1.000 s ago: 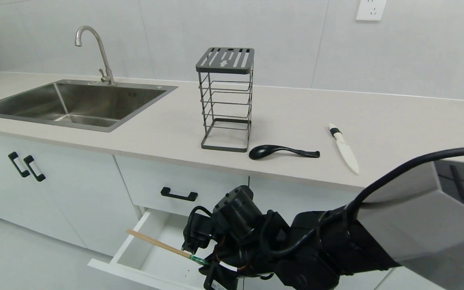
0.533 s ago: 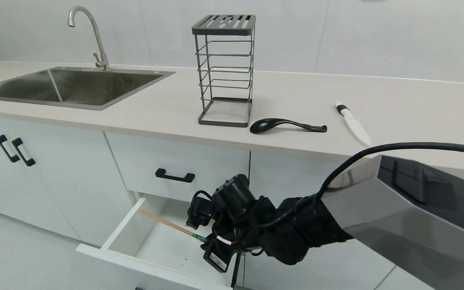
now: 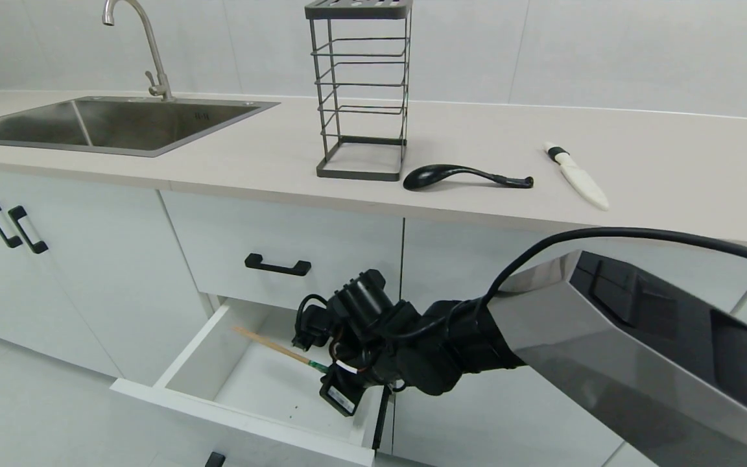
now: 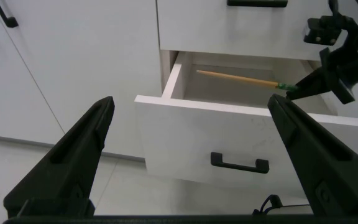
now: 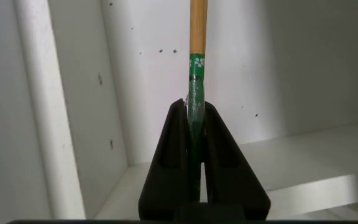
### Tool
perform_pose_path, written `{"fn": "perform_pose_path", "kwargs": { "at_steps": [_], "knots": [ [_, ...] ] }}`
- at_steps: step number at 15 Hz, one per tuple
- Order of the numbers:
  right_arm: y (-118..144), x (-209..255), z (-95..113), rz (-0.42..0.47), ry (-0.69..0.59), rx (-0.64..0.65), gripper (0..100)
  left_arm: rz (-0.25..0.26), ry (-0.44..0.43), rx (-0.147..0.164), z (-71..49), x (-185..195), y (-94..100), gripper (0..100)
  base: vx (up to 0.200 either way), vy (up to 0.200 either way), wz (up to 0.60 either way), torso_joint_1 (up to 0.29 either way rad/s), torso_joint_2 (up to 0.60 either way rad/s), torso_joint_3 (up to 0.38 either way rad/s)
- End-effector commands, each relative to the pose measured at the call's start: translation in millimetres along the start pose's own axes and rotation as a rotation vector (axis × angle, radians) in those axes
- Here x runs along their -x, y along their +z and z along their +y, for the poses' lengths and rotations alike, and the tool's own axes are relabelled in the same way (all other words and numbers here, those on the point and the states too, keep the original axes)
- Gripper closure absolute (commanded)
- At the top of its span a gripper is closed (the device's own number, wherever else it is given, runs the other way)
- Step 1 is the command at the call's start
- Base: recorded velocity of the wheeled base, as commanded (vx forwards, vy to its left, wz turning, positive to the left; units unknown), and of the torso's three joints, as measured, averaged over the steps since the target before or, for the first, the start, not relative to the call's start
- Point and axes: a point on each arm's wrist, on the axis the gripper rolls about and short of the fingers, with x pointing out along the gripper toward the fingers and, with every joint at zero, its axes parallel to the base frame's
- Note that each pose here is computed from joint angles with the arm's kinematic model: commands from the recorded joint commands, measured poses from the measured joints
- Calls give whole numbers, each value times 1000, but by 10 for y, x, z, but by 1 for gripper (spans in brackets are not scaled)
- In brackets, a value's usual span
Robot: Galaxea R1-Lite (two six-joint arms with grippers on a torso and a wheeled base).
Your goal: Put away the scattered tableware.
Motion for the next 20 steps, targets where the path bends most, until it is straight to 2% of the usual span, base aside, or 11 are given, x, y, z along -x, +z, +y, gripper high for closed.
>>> {"fn": "perform_pose_path", "kwargs": {
  "at_steps": [1,4,11,15,20],
  "knots": [
    [80,-104,-32,-5,-19,3,100,1,0,0,0,-1,0,0,0,0,0,0,0,0],
    [-8,-251,-18,36,-59,0,100,1,0,0,0,-1,0,0,0,0,0,0,0,0],
    [-46,-412,-38,41,-60,-1,100,1,0,0,0,-1,0,0,0,0,0,0,0,0],
    [-147,-585,27,71,-44,13,100,1,0,0,0,-1,0,0,0,0,0,0,0,0],
    [-145,-700,44,61,-40,32,100,1,0,0,0,-1,0,0,0,0,0,0,0,0]
  ]
}}
